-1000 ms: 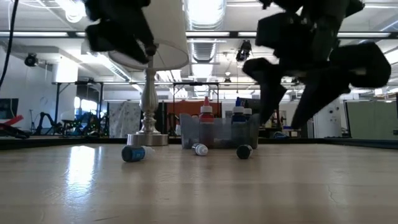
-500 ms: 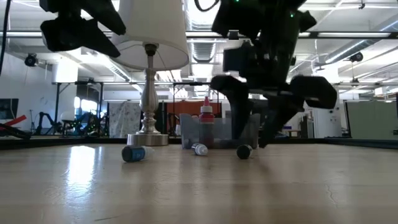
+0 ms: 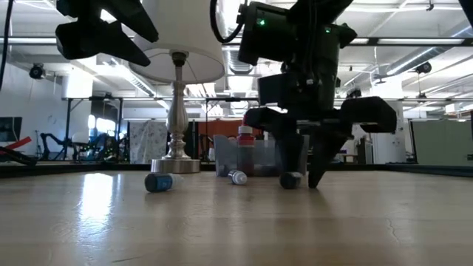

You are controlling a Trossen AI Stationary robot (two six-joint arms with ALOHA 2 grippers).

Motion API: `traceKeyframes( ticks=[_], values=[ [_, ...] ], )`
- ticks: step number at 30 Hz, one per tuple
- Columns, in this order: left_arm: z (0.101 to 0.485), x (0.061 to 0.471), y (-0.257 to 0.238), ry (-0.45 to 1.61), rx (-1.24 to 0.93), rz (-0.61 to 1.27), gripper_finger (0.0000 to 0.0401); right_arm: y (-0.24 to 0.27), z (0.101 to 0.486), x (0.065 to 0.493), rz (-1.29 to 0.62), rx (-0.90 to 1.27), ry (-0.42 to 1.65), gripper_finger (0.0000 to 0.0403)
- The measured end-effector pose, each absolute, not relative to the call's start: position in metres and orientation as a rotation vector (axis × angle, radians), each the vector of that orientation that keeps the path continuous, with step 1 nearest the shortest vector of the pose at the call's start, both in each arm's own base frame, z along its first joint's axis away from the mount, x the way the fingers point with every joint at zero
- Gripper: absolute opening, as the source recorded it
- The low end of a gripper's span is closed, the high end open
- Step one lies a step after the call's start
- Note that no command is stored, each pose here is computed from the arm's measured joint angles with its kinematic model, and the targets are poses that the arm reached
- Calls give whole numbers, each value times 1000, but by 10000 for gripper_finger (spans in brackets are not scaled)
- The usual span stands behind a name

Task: Pick & Place food coloring
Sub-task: Put the right small black food coloring bottle into the bin, then put the small light blue food coloring bottle into the bin

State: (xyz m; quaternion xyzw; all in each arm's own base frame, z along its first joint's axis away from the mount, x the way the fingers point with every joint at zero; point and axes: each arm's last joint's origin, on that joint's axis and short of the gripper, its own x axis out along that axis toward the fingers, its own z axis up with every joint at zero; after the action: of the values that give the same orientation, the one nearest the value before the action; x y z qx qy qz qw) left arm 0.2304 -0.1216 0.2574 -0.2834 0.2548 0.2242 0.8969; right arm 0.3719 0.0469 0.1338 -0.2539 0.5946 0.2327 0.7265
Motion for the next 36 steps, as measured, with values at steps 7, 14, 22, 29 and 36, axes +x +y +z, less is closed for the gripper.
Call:
traceKeyframes(
  ticks=[7, 14, 22, 29, 36],
  values=[
    [257, 230, -121, 527, -569, 465, 183, 35, 141, 373, 436, -482, 1318, 51],
    [256, 230, -121, 539, -549, 466, 183, 14, 231, 356, 67, -389, 1132, 52],
    [244, 220, -108, 656, -434, 562, 183, -87, 282, 330, -366, -60, 986, 61],
    [235, 215, -103, 716, -382, 589, 183, -127, 266, 337, -353, 126, 976, 86],
    [246, 220, -106, 686, -416, 571, 183, -127, 274, 341, -356, 112, 962, 147]
  ],
)
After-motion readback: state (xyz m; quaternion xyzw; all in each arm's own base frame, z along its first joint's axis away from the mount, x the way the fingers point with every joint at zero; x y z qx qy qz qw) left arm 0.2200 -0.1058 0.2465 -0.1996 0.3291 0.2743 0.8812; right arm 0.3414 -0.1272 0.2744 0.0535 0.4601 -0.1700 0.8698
